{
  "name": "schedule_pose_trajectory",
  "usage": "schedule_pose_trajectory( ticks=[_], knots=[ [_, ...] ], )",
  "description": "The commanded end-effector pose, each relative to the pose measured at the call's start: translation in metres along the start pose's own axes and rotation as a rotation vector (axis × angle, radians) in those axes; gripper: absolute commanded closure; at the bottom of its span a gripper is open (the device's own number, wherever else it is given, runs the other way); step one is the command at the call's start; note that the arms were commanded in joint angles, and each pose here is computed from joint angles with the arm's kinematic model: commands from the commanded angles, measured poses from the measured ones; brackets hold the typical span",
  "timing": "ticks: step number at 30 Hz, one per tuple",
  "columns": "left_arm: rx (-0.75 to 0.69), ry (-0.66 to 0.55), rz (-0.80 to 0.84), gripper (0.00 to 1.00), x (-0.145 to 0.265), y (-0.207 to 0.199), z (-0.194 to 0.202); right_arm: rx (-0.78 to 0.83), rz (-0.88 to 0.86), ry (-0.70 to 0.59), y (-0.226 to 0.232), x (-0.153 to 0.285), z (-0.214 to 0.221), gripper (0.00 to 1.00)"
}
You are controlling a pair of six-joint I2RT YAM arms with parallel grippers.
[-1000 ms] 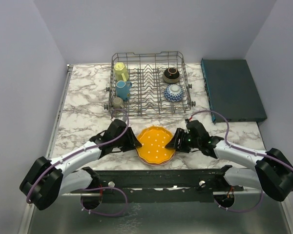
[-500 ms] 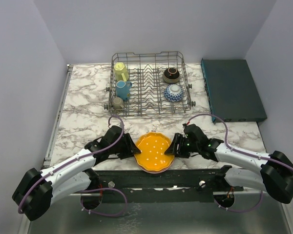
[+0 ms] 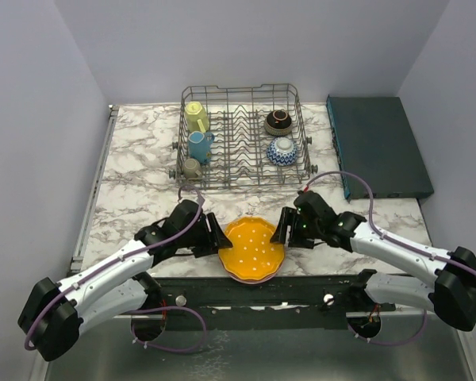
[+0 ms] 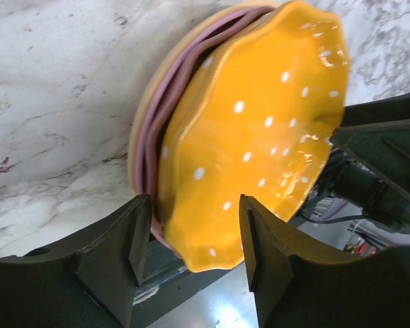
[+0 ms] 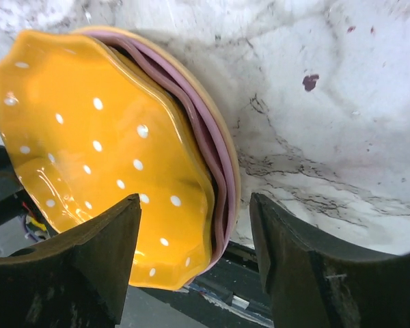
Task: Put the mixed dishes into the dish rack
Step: Move the plate to the center of the board.
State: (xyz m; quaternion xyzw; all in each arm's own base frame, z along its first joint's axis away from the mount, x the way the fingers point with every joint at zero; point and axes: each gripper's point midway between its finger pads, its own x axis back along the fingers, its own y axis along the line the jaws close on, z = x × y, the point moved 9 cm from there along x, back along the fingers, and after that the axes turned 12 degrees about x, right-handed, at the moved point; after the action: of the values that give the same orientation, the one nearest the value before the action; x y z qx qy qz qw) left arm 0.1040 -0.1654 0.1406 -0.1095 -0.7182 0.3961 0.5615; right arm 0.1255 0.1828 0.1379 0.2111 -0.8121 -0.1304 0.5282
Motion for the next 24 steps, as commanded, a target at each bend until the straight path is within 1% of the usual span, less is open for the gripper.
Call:
schedule_pose_trajectory(
  ticks=[1,6,8,15,21,24],
  knots=[
    [-0.064,-0.06,0.001,0.41,0.014,-0.018,-0.007,0.07,0.139,-0.077,-0.001,0.016,-0.018,0.29],
    [-0.113,-0.122,0.009,0.4,0.022,-0.039,-0.018,0.133,0.201,-0.19,0.009,0.034,-0.046,0.27],
    [-0.132,-0.13,0.013,0.39,0.022,-0.048,-0.022,0.165,0.223,-0.222,0.013,0.041,-0.057,0.27],
    [-0.184,-0.155,0.017,0.38,0.021,-0.075,-0.034,0.26,0.37,-0.31,0.02,0.064,-0.091,0.26],
    [-0.225,-0.208,-0.006,0.34,0.015,-0.091,-0.051,0.312,0.435,-0.379,0.026,0.081,-0.113,0.25],
    [-0.233,-0.213,-0.028,0.33,0.009,-0.095,-0.062,0.325,0.442,-0.402,0.03,0.086,-0.121,0.25]
  ],
)
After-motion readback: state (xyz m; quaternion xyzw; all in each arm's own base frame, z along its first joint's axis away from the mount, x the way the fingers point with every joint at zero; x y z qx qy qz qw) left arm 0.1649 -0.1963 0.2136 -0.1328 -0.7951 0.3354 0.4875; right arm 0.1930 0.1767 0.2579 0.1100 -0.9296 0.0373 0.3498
